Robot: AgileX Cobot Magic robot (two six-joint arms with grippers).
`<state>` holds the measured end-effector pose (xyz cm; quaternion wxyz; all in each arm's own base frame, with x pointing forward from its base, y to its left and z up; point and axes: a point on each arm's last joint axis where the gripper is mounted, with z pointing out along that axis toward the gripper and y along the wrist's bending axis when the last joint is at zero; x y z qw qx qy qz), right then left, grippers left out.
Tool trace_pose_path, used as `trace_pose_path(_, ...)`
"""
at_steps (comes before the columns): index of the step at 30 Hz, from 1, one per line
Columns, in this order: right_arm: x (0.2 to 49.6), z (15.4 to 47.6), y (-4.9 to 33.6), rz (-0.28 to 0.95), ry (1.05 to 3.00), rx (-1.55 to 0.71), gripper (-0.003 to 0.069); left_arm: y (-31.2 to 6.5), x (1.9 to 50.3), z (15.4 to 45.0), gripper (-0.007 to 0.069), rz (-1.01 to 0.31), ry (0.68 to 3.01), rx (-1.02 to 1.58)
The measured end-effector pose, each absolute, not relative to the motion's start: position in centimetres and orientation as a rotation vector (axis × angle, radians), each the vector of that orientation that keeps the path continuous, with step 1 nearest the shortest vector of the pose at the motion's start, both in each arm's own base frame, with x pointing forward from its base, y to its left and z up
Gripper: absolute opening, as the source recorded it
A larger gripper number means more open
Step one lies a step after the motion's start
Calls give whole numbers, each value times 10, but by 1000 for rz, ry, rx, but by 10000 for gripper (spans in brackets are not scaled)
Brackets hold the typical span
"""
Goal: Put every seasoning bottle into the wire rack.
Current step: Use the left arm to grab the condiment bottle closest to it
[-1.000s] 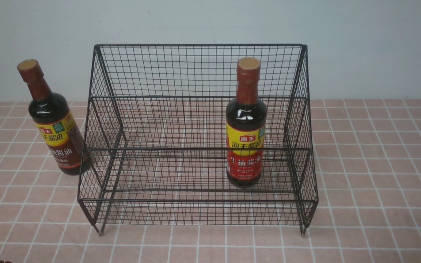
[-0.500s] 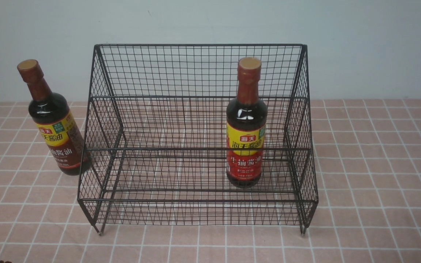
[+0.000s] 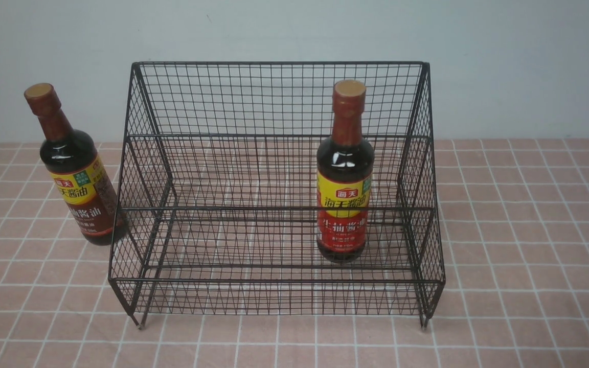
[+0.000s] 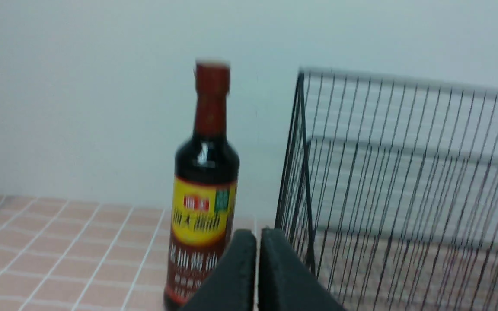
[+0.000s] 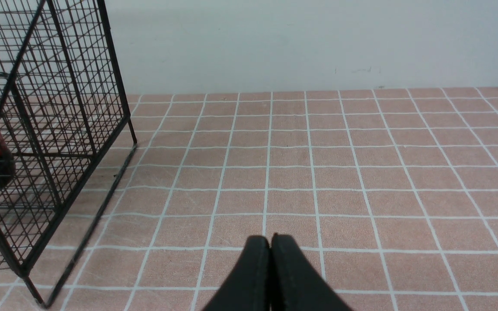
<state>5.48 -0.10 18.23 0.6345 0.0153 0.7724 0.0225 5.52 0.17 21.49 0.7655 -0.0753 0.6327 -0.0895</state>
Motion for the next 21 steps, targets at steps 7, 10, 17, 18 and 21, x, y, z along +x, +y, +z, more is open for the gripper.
trace_pose_path(7, 55, 182, -1, 51, 1766, 34, -13, 15, 48, 235, -7, -335, 1082, -395)
trace_pose_path(10, 55, 182, -1, 51, 1766, 34, -13, 20, 44, 246, -7, -316, 968, -422)
trace_pose_path(17, 55, 182, -1, 51, 1766, 34, -13, 15, 82, 283, -7, -124, 1193, -294)
trace_pose_path(18, 55, 182, -1, 51, 1766, 34, -13, 13, 101, 294, -5, -65, 1278, -252)
trace_pose_path(21, 55, 182, -1, 51, 1766, 34, -13, 12, 130, 306, 11, -9, 1356, -215)
